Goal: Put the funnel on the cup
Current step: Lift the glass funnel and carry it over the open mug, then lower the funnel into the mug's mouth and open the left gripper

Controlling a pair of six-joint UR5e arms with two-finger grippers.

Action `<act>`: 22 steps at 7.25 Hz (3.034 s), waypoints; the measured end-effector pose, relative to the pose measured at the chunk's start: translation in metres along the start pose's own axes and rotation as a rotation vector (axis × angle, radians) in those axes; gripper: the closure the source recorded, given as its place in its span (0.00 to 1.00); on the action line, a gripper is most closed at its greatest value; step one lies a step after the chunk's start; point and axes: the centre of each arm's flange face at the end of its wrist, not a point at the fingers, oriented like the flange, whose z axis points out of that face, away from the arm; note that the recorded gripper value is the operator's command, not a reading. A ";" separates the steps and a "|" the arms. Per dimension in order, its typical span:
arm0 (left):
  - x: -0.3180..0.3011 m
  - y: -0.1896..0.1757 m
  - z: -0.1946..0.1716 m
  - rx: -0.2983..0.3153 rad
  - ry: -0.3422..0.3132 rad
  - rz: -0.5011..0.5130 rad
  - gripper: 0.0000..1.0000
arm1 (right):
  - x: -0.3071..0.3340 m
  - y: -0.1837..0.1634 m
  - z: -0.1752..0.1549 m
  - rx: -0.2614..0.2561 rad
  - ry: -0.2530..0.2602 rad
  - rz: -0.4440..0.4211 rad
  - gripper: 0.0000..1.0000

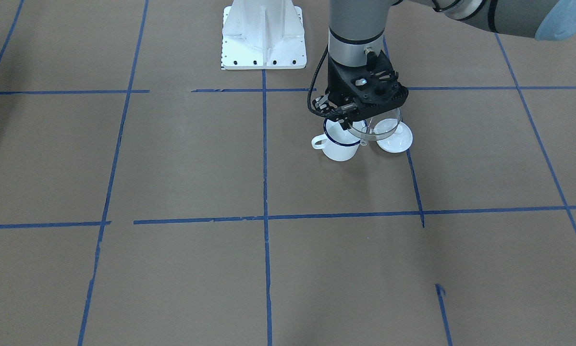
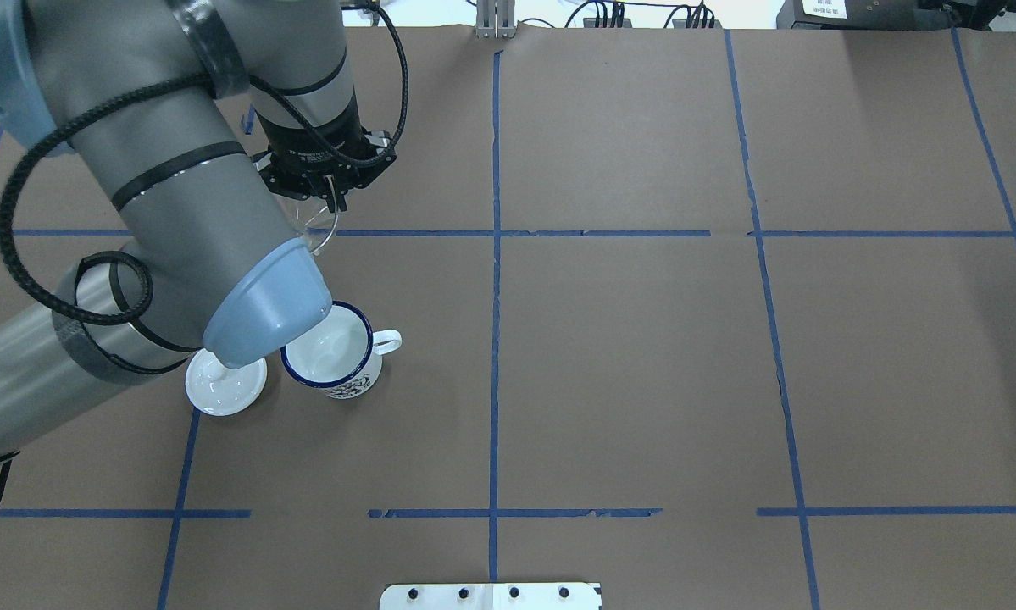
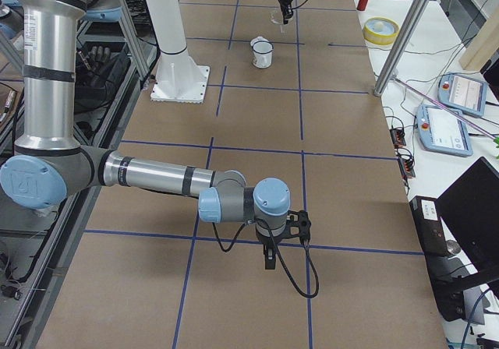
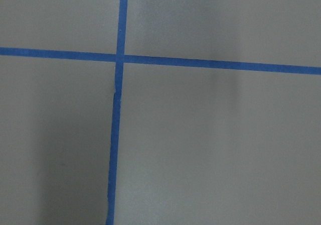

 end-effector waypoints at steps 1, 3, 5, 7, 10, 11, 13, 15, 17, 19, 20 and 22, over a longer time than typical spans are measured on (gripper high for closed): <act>0.000 0.009 0.024 -0.023 0.002 0.042 1.00 | 0.000 0.000 0.000 0.000 0.000 0.000 0.00; -0.001 0.031 0.061 -0.056 0.010 0.096 1.00 | 0.000 0.000 0.000 0.000 0.000 0.000 0.00; -0.006 0.044 0.069 -0.071 0.020 0.116 1.00 | 0.000 0.000 0.000 -0.001 0.000 0.001 0.00; -0.008 0.049 0.066 -0.078 0.034 0.124 1.00 | 0.000 0.000 0.000 0.000 0.000 0.000 0.00; -0.012 0.069 0.106 -0.106 0.048 0.160 1.00 | 0.000 0.000 0.000 -0.001 0.000 0.001 0.00; -0.017 0.072 0.117 -0.109 0.051 0.167 1.00 | 0.000 0.000 0.000 -0.001 0.000 0.001 0.00; -0.018 0.073 0.124 -0.112 0.054 0.172 1.00 | 0.000 0.000 0.000 -0.001 0.000 0.001 0.00; -0.015 0.074 0.127 -0.116 0.053 0.173 1.00 | 0.000 0.000 0.000 -0.001 0.000 0.001 0.00; -0.014 0.075 0.128 -0.116 0.054 0.174 0.83 | 0.000 0.000 0.000 -0.001 0.000 0.001 0.00; -0.014 0.075 0.129 -0.117 0.054 0.174 0.24 | 0.000 0.000 0.000 -0.001 0.000 0.001 0.00; -0.013 0.075 0.128 -0.117 0.055 0.174 0.00 | 0.000 0.000 0.000 -0.001 0.000 0.001 0.00; -0.014 0.076 0.124 -0.110 0.063 0.177 0.00 | 0.000 0.000 0.000 0.000 0.000 0.000 0.00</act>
